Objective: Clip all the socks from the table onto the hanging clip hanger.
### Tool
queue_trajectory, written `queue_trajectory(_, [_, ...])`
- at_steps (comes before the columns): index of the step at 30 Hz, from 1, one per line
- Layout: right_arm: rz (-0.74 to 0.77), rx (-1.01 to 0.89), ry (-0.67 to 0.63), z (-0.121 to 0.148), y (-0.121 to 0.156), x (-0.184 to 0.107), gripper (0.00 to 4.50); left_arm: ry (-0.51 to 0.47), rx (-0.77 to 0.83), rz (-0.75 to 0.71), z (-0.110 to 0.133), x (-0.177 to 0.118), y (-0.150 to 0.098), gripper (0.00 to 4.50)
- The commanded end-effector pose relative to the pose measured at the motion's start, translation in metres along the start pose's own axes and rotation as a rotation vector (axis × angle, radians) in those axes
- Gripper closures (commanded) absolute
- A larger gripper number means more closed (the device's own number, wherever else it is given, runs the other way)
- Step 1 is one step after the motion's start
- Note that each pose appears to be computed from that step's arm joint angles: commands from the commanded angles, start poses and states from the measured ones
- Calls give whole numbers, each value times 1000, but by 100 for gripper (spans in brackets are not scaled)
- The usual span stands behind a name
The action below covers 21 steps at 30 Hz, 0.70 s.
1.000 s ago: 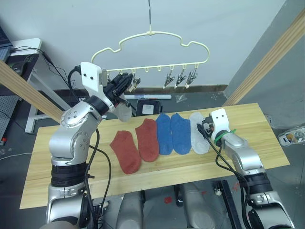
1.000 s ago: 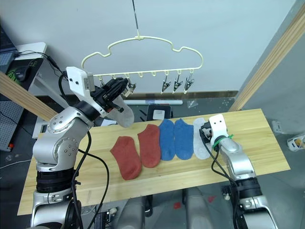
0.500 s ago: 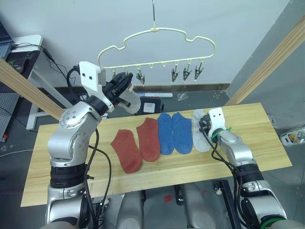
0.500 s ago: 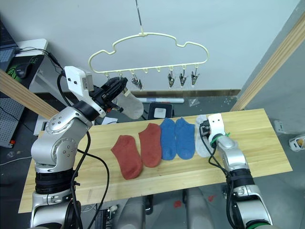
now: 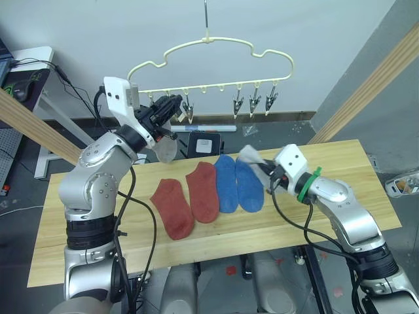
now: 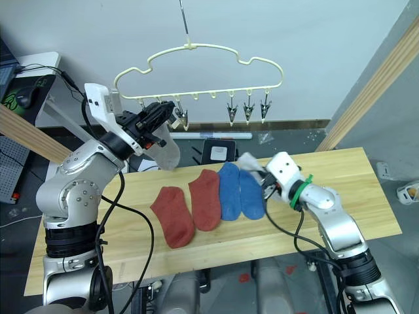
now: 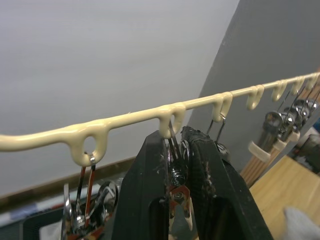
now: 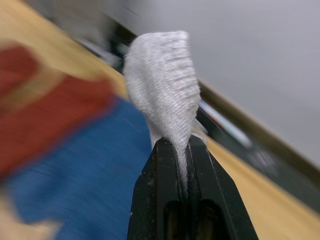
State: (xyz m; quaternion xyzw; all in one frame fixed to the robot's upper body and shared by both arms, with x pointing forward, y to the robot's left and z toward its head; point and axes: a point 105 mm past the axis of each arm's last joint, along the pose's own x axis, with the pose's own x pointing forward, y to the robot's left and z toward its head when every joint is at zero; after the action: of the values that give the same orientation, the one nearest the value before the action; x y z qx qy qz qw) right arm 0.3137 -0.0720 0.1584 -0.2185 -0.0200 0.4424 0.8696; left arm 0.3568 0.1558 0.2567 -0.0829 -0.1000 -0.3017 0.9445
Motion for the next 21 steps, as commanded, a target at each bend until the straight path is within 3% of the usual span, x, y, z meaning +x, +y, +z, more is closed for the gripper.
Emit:
queue_trajectory(1, [125, -29, -100, 29, 19, 10, 450, -34, -41, -42, 15, -2, -3, 426])
queue_trajectory(12, [195, -71, -172, 53, 23, 58, 450, 10, -212, -107, 18, -6, -6, 426])
queue_trajectory(21, [161, -139, -199, 63, 15, 74, 450, 29, -335, -140, 23, -12, -6, 426])
